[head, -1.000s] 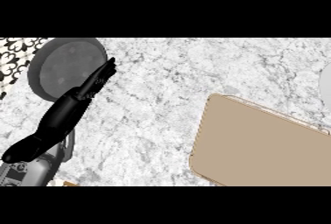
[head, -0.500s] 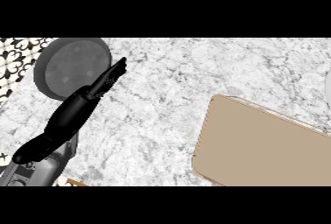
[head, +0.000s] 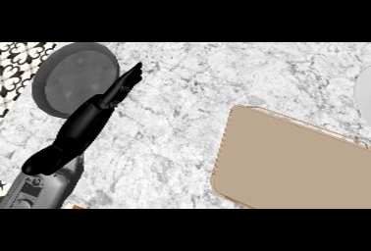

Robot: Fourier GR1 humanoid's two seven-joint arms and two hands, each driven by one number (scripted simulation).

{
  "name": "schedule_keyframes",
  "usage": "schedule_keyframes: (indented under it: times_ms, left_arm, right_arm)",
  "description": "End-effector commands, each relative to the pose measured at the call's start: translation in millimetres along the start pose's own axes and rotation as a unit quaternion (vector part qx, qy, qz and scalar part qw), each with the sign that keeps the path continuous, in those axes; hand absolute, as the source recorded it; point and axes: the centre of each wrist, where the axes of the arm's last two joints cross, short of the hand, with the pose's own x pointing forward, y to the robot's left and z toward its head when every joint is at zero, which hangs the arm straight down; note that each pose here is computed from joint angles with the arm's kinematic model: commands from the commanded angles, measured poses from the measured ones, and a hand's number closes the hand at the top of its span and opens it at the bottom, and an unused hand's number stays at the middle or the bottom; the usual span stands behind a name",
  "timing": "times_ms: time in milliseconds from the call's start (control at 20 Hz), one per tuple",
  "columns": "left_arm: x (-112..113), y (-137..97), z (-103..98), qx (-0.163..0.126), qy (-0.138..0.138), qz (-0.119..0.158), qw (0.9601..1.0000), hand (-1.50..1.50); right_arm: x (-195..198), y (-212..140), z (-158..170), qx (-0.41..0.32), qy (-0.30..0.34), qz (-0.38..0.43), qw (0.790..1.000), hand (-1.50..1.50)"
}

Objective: Pick the tomato from the tray and place it in the plate

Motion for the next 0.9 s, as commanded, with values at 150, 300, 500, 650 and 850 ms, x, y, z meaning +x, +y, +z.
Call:
schedule_keyframes:
  times_ms: [150, 300, 500, 650, 850]
  left_arm:
    - [0.0, 1.9, -1.4, 0.020, 0.007, 0.002, 0.9998, 0.00]
    - [-3.6, 6.3, 0.4, 0.025, 0.016, -0.003, 0.9996, 0.00]
    - [-11.7, 6.4, 3.8, 0.038, 0.032, 0.002, 0.9988, 0.00]
    - [-13.6, 8.7, 9.3, 0.042, 0.036, 0.004, 0.9984, 0.00]
    - [-15.4, 8.7, 13.1, 0.047, 0.034, 0.002, 0.9983, 0.00]
  right_arm:
    - [-2.9, 19.2, 1.2, -0.037, 0.117, -0.032, 0.992, 1.50]
    - [-7.9, 32.3, -3.8, -0.020, 0.128, -0.018, 0.991, 1.50]
    - [-11.2, 40.8, -6.5, 0.039, 0.150, -0.046, 0.987, 1.50]
    - [-17.1, 58.2, -9.1, 0.088, 0.174, -0.053, 0.979, -1.50]
    - [-22.8, 86.6, -1.1, 0.091, 0.180, -0.073, 0.977, -1.50]
